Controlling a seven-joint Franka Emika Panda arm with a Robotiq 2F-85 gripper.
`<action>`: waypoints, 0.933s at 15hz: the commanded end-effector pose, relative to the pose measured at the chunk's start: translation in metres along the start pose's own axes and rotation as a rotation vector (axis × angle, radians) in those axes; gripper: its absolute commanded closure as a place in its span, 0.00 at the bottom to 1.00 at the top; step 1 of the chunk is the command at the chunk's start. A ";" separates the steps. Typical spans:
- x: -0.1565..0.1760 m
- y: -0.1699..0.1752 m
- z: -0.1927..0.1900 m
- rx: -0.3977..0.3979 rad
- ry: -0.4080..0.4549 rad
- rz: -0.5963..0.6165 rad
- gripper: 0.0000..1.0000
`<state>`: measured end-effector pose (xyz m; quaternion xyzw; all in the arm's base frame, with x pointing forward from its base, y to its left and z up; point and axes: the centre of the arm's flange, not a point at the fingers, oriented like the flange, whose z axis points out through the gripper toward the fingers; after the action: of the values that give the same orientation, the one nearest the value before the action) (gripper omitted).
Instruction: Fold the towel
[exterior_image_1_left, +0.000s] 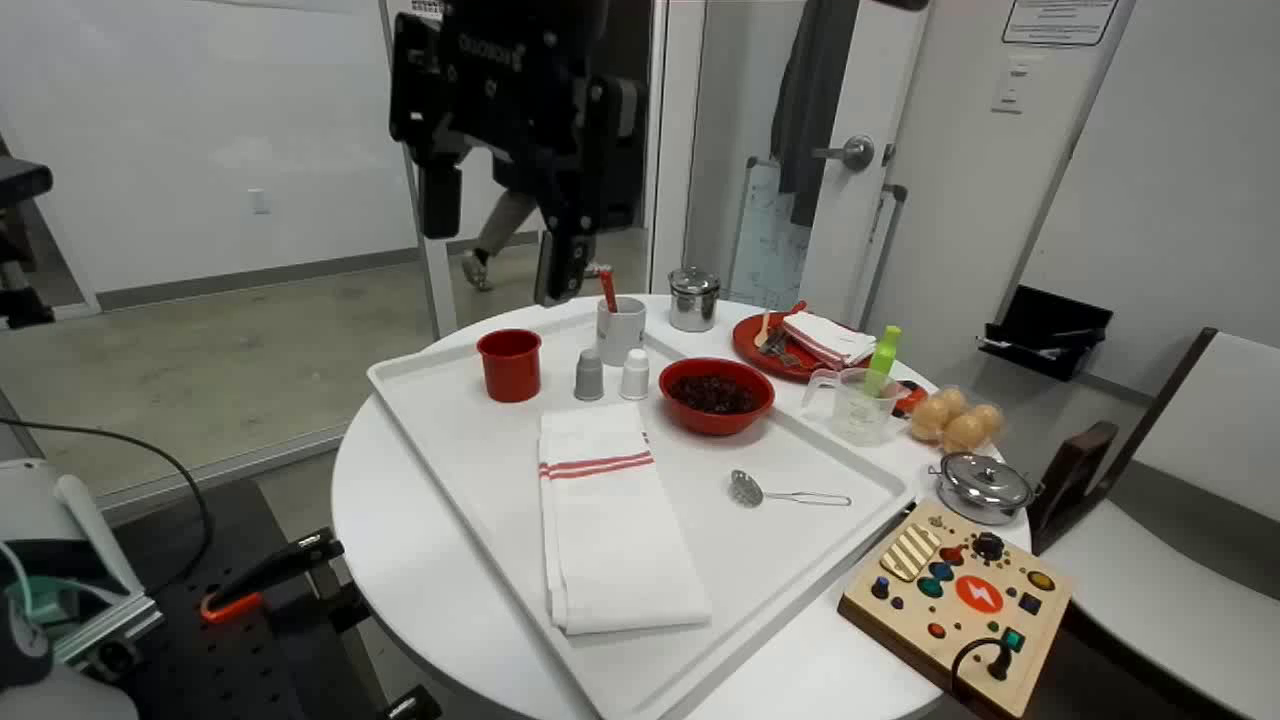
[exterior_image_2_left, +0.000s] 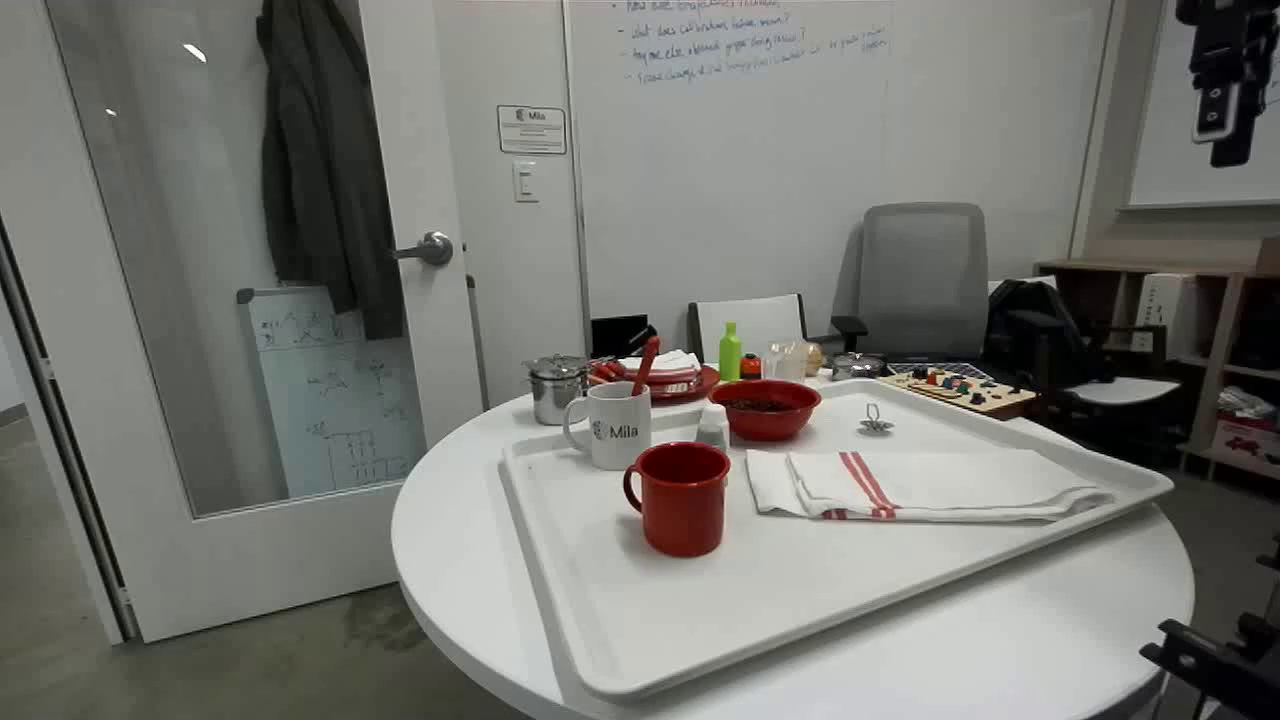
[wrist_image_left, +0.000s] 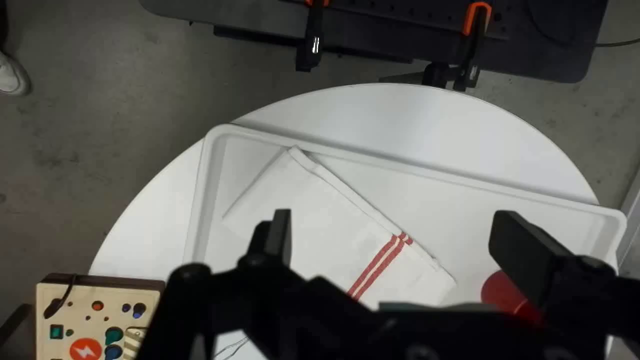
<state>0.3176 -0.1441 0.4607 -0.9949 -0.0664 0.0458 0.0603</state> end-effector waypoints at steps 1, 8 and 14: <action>0.000 0.000 0.000 0.000 0.000 0.000 0.00; 0.000 0.000 0.000 0.000 0.000 0.000 0.00; 0.012 -0.002 0.008 -0.074 0.027 0.029 0.00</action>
<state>0.3188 -0.1440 0.4612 -0.9955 -0.0627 0.0421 0.0567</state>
